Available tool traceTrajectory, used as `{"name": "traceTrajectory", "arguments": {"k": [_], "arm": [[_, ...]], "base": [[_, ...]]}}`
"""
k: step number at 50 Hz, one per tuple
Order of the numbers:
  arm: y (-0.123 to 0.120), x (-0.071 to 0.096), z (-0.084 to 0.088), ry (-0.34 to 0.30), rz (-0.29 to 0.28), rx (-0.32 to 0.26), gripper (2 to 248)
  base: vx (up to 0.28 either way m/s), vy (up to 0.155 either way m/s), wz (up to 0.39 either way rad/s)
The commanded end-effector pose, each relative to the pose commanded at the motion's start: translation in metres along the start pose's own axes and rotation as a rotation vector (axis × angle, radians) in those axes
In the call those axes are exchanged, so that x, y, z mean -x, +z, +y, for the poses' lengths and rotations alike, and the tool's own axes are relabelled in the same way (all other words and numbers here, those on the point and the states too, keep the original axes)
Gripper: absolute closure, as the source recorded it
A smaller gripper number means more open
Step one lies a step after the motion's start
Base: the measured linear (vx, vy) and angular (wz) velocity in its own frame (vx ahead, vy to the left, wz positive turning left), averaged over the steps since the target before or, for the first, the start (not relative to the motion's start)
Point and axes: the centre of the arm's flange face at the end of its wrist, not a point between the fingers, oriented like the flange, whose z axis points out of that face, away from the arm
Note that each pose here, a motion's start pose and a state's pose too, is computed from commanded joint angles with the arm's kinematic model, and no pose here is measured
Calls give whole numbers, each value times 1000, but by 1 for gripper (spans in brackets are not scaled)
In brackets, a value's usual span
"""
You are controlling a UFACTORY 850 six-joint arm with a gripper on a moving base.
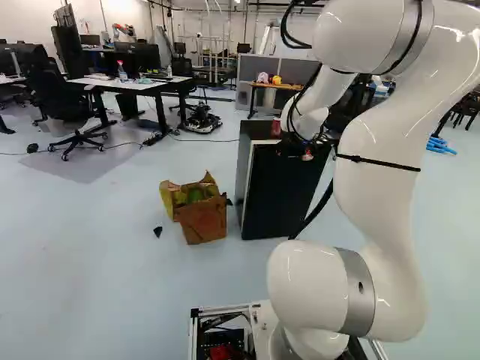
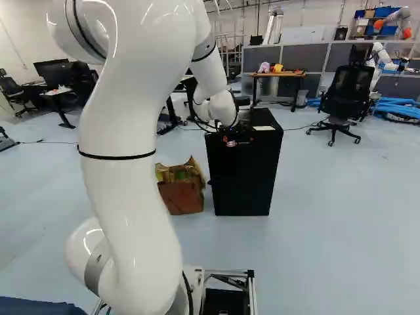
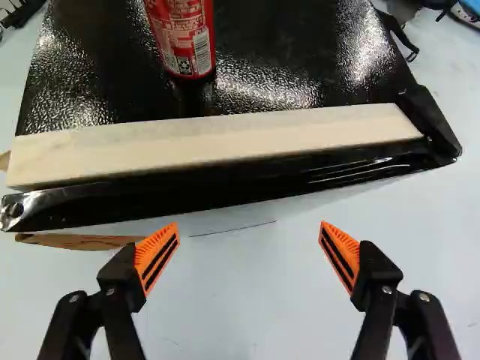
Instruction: Grab a drink from the fridge
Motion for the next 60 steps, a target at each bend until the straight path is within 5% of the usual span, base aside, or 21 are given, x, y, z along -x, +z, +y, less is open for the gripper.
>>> {"name": "traceTrajectory", "arguments": {"k": [18,38,60], "arm": [[-24,22,-5,1,35,-3,3],[-38,14,-25,-21,228,-27,3],[-33,1,-26,-12,429,-32,3]], "base": [[0,0,0],[0,0,0],[0,0,0]]}}
